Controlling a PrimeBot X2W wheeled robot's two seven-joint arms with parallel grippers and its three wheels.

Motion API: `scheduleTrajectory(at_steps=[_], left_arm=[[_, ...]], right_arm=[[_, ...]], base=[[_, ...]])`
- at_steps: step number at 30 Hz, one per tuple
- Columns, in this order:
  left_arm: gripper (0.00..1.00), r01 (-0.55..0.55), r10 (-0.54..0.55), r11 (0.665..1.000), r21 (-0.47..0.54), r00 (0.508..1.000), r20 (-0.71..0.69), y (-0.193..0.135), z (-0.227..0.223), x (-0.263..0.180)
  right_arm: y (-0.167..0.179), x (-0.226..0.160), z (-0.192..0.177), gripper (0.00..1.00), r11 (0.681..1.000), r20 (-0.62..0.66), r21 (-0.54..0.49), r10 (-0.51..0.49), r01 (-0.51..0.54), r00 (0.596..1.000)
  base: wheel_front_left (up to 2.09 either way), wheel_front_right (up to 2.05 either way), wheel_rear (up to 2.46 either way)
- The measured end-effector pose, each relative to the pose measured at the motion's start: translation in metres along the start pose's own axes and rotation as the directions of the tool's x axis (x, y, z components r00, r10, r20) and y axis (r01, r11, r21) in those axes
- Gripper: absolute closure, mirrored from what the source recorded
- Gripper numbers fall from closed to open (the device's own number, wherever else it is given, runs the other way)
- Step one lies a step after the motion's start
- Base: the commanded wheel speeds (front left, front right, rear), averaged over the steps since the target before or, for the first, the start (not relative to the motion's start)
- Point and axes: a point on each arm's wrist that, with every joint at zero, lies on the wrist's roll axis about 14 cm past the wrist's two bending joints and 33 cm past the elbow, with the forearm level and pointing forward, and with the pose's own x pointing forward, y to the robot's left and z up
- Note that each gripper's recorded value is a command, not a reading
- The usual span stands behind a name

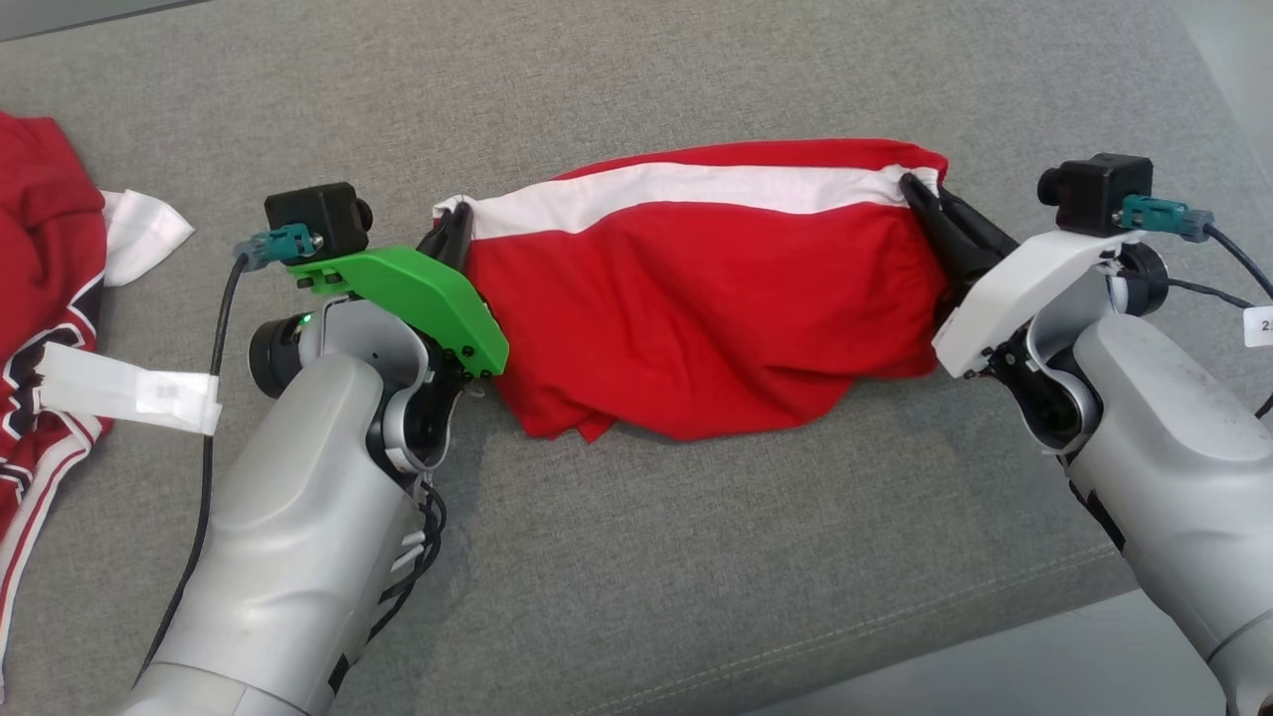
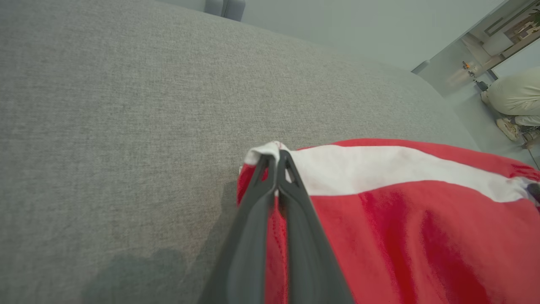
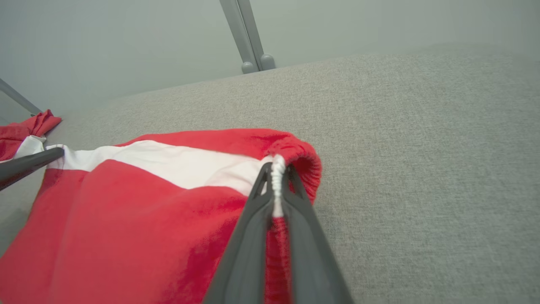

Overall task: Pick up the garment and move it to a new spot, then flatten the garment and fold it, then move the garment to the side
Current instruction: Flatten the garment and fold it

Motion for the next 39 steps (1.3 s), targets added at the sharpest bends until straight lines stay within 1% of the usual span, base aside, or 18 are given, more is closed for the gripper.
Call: scheduleTrajectory(at_steps=[4, 7, 10, 14, 19, 22, 24, 25, 27, 28, 31, 32, 33, 34, 35, 36, 37, 39], left_arm=[[1.0, 0.031, -0.029, 0.999, -0.023, 0.995, 0.091, -0.008, 0.022, -0.003], [1.0, 0.057, -0.049, 0.998, -0.035, 0.981, 0.189, -0.014, 0.047, -0.008], [1.0, 0.078, -0.059, 0.996, -0.052, 0.951, 0.303, -0.018, 0.077, -0.016], [1.0, 0.106, -0.068, 0.993, -0.058, 0.891, 0.449, -0.023, 0.118, -0.032], [1.0, 0.134, -0.088, 0.99, -0.044, 0.831, 0.549, -0.03, 0.16, -0.052], [1.0, 0.12, -0.107, 0.993, 0.015, 0.806, 0.582, -0.031, 0.188, -0.063], [1.0, 0.099, -0.113, 0.993, 0.056, 0.793, 0.598, -0.032, 0.207, -0.068], [1.0, 0.081, -0.109, 0.994, 0.073, 0.787, 0.607, -0.032, 0.217, -0.071], [1.0, 0.054, -0.111, 0.993, 0.108, 0.751, 0.651, -0.034, 0.244, -0.082], [1.0, 0.058, -0.125, 0.991, 0.121, 0.722, 0.68, -0.041, 0.259, -0.09], [1.0, 0.122, -0.203, 0.979, 0.163, 0.634, 0.746, -0.077, 0.295, -0.114], [1.0, 0.147, -0.223, 0.975, 0.168, 0.612, 0.759, -0.087, 0.3, -0.121], [1.0, 0.169, -0.242, 0.97, 0.175, 0.605, 0.759, -0.093, 0.299, -0.124], [1.0, 0.18, -0.254, 0.967, 0.18, 0.607, 0.753, -0.096, 0.295, -0.125], [1.0, 0.182, -0.254, 0.967, 0.178, 0.621, 0.742, -0.093, 0.286, -0.124], [1.0, 0.178, -0.242, 0.97, 0.165, 0.647, 0.723, -0.085, 0.271, -0.119], [1.0, 0.168, -0.221, 0.975, 0.144, 0.688, 0.691, -0.073, 0.248, -0.112], [1.0, 0.137, -0.145, 0.989, 0.06, 0.793, 0.591, -0.043, 0.183, -0.096]], right_arm=[[-0.004, 0.001, 0.015, 1.0, 1.0, 0.064, -0.007, -0.006, 0.007, 0.998], [-0.001, 0.005, 0.042, 1.0, 1.0, 0.153, -0.007, 0.005, -0.004, 0.988], [0.001, 0.007, 0.072, 1.0, 1.0, 0.243, -0.014, 0.016, -0.013, 0.97], [0.01, 0.006, 0.112, 1.0, 0.999, 0.35, -0.022, 0.042, -0.037, 0.936], [0.04, 0.001, 0.161, 1.0, 0.991, 0.457, -0.085, 0.129, -0.101, 0.88], [0.079, 0.003, 0.183, 1.0, 0.969, 0.474, -0.179, 0.235, -0.168, 0.849], [0.096, 0.004, 0.198, 1.0, 0.959, 0.482, -0.21, 0.27, -0.19, 0.834], [0.098, 0.004, 0.207, 1.0, 0.958, 0.485, -0.223, 0.271, -0.182, 0.832], [0.092, -0.004, 0.24, 1.0, 0.961, 0.544, -0.238, 0.25, -0.139, 0.801], [0.089, -0.011, 0.262, 1.0, 0.964, 0.588, -0.242, 0.238, -0.113, 0.773], [0.094, -0.037, 0.317, 1.0, 0.961, 0.696, -0.267, 0.24, -0.067, 0.677], [0.096, -0.041, 0.322, 1.0, 0.959, 0.703, -0.277, 0.246, -0.062, 0.667], [0.097, -0.04, 0.318, 1.0, 0.958, 0.695, -0.279, 0.25, -0.068, 0.674], [0.098, -0.035, 0.305, 1.0, 0.956, 0.67, -0.282, 0.255, -0.078, 0.697], [0.098, -0.027, 0.282, 1.0, 0.957, 0.63, -0.277, 0.251, -0.09, 0.735], [0.096, -0.017, 0.25, 1.0, 0.96, 0.574, -0.26, 0.242, -0.106, 0.782], [0.094, -0.009, 0.21, 1.0, 0.964, 0.503, -0.23, 0.232, -0.129, 0.833], [0.089, -0.002, 0.119, 1.0, 0.977, 0.33, -0.149, 0.196, -0.154, 0.923]], base=[[0.0, 0.0, 0.0], [0.0, 0.0, 0.0], [0.0, 0.0, 0.0], [0.0, 0.0, 0.0], [0.0, 0.0, 0.0], [0.0, 0.0, 0.0], [0.0, 0.0, 0.0], [0.0, 0.0, 0.0], [0.0, 0.0, 0.0], [0.0, 0.0, 0.0], [0.0, 0.0, 0.0], [0.0, 0.0, 0.0], [0.0, 0.0, 0.0], [0.0, 0.0, 0.0], [0.0, 0.0, 0.0], [0.0, 0.0, 0.0], [0.0, 0.0, 0.0], [0.0, 0.0, 0.0]])
